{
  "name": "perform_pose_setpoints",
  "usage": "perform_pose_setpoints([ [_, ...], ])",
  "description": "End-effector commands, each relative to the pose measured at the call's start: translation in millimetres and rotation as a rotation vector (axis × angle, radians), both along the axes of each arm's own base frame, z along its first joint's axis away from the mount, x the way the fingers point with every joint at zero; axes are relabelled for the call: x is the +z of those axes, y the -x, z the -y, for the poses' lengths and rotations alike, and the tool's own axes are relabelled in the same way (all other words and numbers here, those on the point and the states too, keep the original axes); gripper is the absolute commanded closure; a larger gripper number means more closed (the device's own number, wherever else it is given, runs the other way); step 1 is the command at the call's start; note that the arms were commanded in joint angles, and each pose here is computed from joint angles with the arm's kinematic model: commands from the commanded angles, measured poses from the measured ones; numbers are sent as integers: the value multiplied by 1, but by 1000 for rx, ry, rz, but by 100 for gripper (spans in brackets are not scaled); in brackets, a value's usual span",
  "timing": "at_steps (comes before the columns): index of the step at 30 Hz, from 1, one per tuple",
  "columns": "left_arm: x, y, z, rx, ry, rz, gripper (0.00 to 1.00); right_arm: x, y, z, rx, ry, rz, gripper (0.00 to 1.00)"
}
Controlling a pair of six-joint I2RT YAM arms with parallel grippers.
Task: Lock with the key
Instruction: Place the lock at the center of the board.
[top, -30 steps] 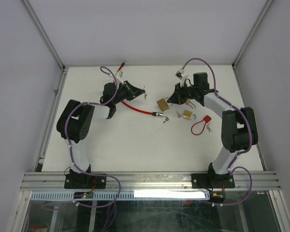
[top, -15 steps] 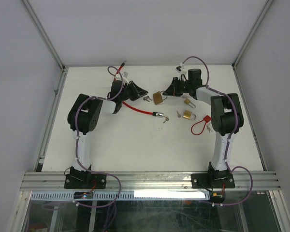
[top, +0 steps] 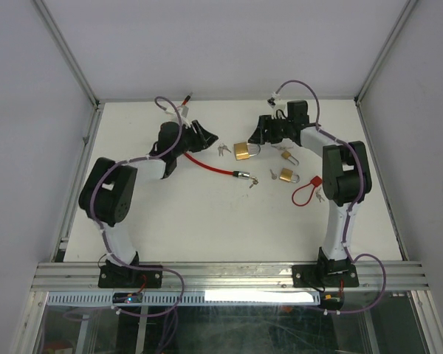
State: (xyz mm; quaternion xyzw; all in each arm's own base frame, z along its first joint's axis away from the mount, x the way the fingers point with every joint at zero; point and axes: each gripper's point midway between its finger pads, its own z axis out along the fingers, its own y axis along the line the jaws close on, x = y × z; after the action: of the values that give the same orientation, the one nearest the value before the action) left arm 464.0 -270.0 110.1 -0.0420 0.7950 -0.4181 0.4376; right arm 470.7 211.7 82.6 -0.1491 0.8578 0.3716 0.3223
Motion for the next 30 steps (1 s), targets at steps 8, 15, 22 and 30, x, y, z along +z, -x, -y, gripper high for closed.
perform_pose_setpoints([
  [8,138,101,-57,13,-136,588,28,69,-13,28,105,188,367,19],
  [15,140,157,-80,47,-49,644,1,144,24,24,258,206,672,19],
  [22,133,192,-85,12,10,647,1,192,101,1,515,46,843,0],
  [30,121,208,-91,14,29,630,1,126,126,-30,684,146,796,0],
])
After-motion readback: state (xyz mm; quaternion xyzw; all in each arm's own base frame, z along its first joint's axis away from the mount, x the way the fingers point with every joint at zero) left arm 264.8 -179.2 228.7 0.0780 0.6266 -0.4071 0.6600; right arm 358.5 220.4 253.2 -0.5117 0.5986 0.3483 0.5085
